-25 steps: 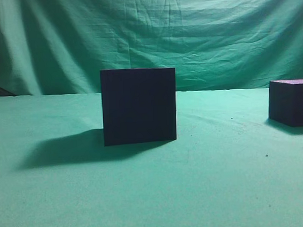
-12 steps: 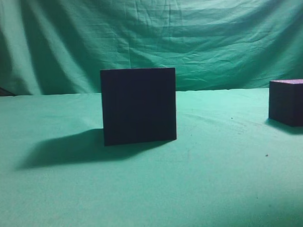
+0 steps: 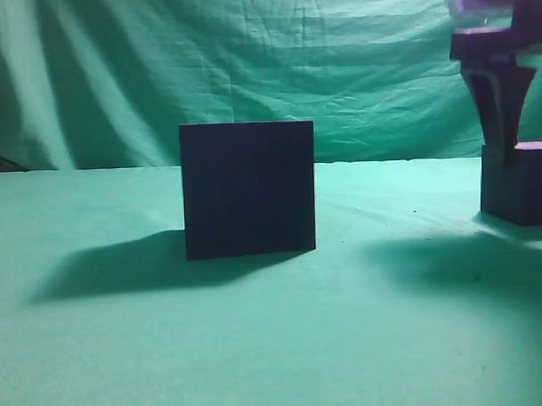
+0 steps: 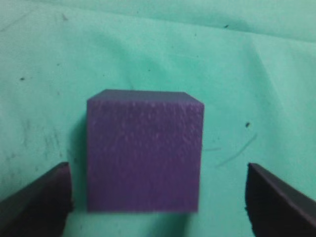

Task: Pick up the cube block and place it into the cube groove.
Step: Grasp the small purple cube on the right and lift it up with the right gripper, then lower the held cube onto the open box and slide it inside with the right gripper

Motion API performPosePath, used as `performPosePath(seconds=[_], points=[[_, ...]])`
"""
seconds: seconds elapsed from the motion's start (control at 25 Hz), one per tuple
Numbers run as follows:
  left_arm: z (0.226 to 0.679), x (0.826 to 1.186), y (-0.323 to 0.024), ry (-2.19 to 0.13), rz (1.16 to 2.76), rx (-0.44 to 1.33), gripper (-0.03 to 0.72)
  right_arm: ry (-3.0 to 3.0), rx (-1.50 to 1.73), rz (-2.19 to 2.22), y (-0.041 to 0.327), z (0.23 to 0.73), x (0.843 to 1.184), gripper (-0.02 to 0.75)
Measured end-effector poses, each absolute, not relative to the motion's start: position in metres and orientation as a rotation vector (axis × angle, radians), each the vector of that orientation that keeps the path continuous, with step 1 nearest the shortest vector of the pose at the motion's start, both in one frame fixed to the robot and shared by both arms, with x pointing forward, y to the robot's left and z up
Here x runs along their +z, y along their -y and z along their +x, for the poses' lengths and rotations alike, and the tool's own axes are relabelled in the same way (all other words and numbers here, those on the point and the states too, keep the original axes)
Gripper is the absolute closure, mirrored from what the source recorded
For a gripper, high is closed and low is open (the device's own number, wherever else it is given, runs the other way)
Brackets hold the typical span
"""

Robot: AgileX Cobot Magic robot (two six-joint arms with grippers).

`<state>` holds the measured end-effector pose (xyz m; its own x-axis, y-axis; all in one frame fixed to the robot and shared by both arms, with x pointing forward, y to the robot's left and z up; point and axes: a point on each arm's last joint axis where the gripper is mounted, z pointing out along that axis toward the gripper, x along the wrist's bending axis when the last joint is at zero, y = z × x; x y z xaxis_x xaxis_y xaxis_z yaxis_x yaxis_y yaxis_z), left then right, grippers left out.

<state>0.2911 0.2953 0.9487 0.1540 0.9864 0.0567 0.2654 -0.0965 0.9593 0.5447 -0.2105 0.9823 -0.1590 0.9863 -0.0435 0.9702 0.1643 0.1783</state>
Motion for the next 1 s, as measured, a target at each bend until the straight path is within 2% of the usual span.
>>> performPosePath(seconds=[0.08, 0.12, 0.28, 0.48, 0.68, 0.84, 1.0], points=[[0.291, 0.949, -0.295, -1.257, 1.533, 1.013, 0.688, -2.283, 0.151, 1.935, 0.209, 0.550, 0.972, 0.102], [0.291, 0.949, -0.295, -1.257, 1.533, 1.013, 0.688, -2.287, 0.138, 1.941, 0.208, 0.551, 0.968, 0.169], [0.291, 0.949, -0.295, -1.257, 1.533, 1.013, 0.688, -2.294, 0.117, 1.949, 0.208, 0.553, 0.961, 0.305], [0.291, 0.949, -0.295, -1.257, 1.533, 1.013, 0.688, -2.271, 0.115, 1.972, 0.206, 0.560, 0.976, 0.300], [0.291, 0.949, -0.295, -1.257, 1.533, 1.013, 0.688, -2.267, 0.169, 1.947, 0.191, 0.561, 1.012, 0.300], [0.291, 0.949, -0.295, -1.257, 1.533, 1.013, 0.688, -2.364, 0.331, 1.797, 0.145, 0.542, 1.049, 0.300], [0.291, 0.949, -0.295, -1.257, 1.533, 1.013, 0.688, -2.497, 0.440, 1.660, 0.090, 0.513, 1.068, 0.300]])
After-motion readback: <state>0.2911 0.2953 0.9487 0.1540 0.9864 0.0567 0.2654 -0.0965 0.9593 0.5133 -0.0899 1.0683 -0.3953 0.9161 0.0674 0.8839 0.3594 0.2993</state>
